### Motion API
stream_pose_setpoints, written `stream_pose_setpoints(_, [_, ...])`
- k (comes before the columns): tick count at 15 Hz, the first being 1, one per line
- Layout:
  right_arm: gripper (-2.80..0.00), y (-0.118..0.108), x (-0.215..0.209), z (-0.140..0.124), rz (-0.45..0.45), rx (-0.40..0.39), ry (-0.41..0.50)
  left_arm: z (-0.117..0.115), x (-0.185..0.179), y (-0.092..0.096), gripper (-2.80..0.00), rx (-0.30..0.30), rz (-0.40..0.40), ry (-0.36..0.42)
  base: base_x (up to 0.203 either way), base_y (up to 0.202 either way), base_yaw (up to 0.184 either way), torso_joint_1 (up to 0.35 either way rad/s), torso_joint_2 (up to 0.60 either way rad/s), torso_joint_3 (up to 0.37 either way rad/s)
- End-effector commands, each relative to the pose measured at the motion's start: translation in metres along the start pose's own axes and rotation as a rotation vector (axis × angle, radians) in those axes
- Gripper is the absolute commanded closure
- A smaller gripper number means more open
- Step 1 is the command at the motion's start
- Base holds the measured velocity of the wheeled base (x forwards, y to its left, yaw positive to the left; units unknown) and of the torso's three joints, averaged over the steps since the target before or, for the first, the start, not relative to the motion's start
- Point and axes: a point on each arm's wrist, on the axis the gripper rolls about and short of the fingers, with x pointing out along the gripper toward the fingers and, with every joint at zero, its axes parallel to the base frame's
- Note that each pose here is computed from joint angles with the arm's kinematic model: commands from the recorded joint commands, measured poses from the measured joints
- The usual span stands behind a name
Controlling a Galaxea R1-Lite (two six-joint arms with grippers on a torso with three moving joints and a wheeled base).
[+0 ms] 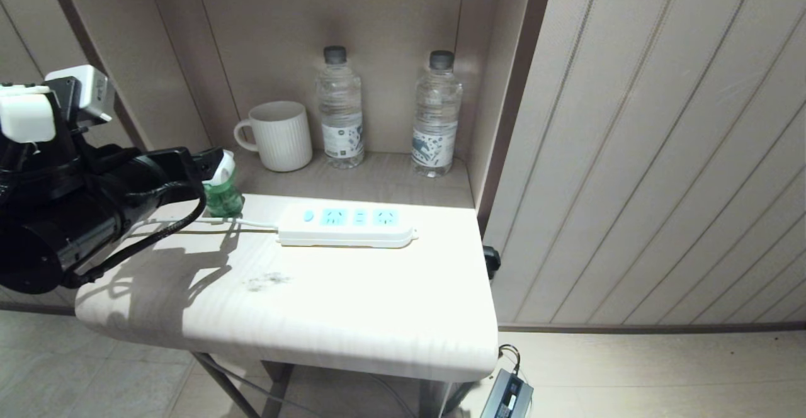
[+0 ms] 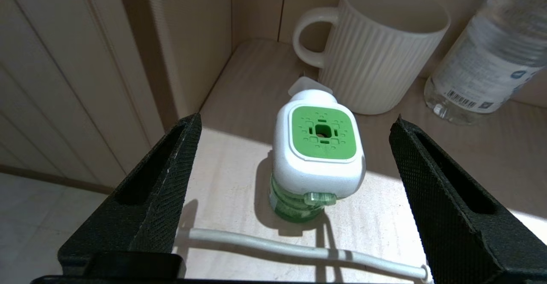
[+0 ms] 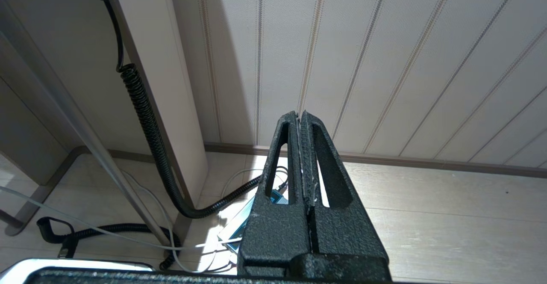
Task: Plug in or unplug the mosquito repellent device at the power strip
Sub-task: Place the mosquito repellent liquid on the table, then pick up the mosquito repellent liquid
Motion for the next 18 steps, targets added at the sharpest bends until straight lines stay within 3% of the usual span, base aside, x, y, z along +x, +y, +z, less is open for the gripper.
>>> stream_pose_setpoints(1, [0.0,0.0,0.0,0.0,0.0,-0.001,0.001,0.016,-0.022,0.008,-0.6,-0.025,-0.006,-0.057,0.0,0.0,0.0,0.0,0.0,0.0])
stream_pose_setpoints(2, [0.0,0.0,0.0,0.0,0.0,-0.001,0.001,0.021,-0.032,0.011,0.0,-0.027,-0.006,-0.064,0.0,0.0,0.0,0.0,0.0,0.0])
stream_pose_setpoints(7, [0.0,0.0,0.0,0.0,0.003,0.003,-0.004,0.047,-0.13,0.053,0.0,-0.045,0.003,-0.108,0.0,0.0,0.0,0.0,0.0,0.0])
stream_pose_setpoints(10, [0.0,0.0,0.0,0.001,0.005,0.015,-0.006,0.038,-0.189,0.084,0.0,-0.038,0.111,-0.094,0.0,0.0,0.0,0.0,0.0,0.0])
stream_pose_setpoints(12, [0.0,0.0,0.0,0.001,0.003,0.016,-0.006,0.016,-0.222,0.105,0.0,-0.033,0.211,-0.084,0.0,0.0,0.0,0.0,0.0,0.0])
stream_pose_setpoints(14, [0.0,0.0,0.0,0.001,0.003,0.017,-0.006,-0.01,-0.232,0.113,0.0,0.004,0.319,-0.028,0.0,0.0,0.0,0.0,0.0,0.0])
stream_pose_setpoints(16, [0.0,0.0,0.0,0.001,0.002,0.02,-0.004,-0.036,-0.235,0.116,0.0,0.015,0.366,-0.011,0.0,0.0,0.0,0.0,0.0,0.0])
stream_pose_setpoints(18, [0.0,0.0,0.0,0.001,0.003,0.022,-0.004,-0.085,-0.232,0.119,0.0,0.057,0.38,0.059,0.0,0.0,0.0,0.0,0.0,0.0])
